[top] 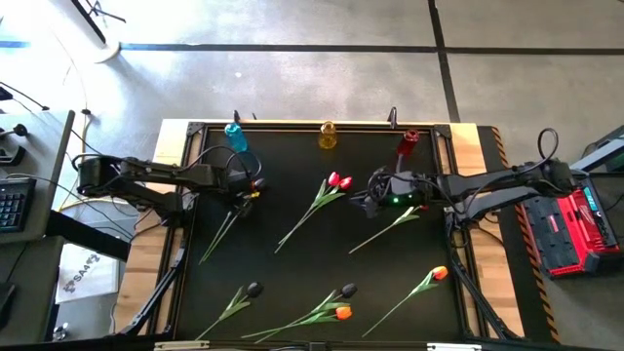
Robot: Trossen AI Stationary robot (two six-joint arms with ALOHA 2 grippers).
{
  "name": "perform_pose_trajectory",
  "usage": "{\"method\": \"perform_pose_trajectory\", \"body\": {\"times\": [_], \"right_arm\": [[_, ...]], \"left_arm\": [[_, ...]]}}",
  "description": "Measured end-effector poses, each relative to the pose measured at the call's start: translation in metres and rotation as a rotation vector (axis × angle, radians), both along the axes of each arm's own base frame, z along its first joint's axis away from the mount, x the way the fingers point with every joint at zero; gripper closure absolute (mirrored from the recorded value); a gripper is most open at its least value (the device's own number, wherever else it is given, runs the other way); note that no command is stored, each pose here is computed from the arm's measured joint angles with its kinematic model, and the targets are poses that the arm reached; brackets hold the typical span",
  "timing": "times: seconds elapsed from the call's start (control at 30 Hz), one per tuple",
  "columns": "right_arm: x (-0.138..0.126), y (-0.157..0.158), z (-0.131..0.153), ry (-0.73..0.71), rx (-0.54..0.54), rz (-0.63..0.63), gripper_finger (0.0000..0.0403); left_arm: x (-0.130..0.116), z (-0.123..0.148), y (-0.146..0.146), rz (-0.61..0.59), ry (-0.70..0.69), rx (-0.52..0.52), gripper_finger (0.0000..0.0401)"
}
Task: Sort flowers into vase by color
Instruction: Put the top left orange flower into the blue vase
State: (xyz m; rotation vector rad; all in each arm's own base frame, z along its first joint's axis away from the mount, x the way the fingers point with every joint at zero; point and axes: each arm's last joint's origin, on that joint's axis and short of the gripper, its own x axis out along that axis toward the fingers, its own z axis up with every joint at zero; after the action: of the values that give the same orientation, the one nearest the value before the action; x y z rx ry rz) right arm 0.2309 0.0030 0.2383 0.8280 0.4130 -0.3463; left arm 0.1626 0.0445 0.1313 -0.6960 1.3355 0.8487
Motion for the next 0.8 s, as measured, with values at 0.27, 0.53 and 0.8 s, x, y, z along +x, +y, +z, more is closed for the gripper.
{"method": "perform_pose_trajectory", "body": {"times": [0.27,0.53,0.8], "right_arm": [[0.0,-0.001,0.0,-0.001,-0.014,-0.025,0.0231],[0.0,-0.001,0.0,0.001,-0.032,-0.036,0.0231],[0.0,-0.002,0.0,0.003,-0.054,-0.052,0.0231]], "left_arm": [[0.004,0.005,-0.006,-0.006,-0.069,0.009,0.0346],[0.006,0.006,-0.009,0.003,-0.093,0.005,0.0388],[0.004,0.011,-0.011,0.013,-0.141,-0.025,0.0398]]}}
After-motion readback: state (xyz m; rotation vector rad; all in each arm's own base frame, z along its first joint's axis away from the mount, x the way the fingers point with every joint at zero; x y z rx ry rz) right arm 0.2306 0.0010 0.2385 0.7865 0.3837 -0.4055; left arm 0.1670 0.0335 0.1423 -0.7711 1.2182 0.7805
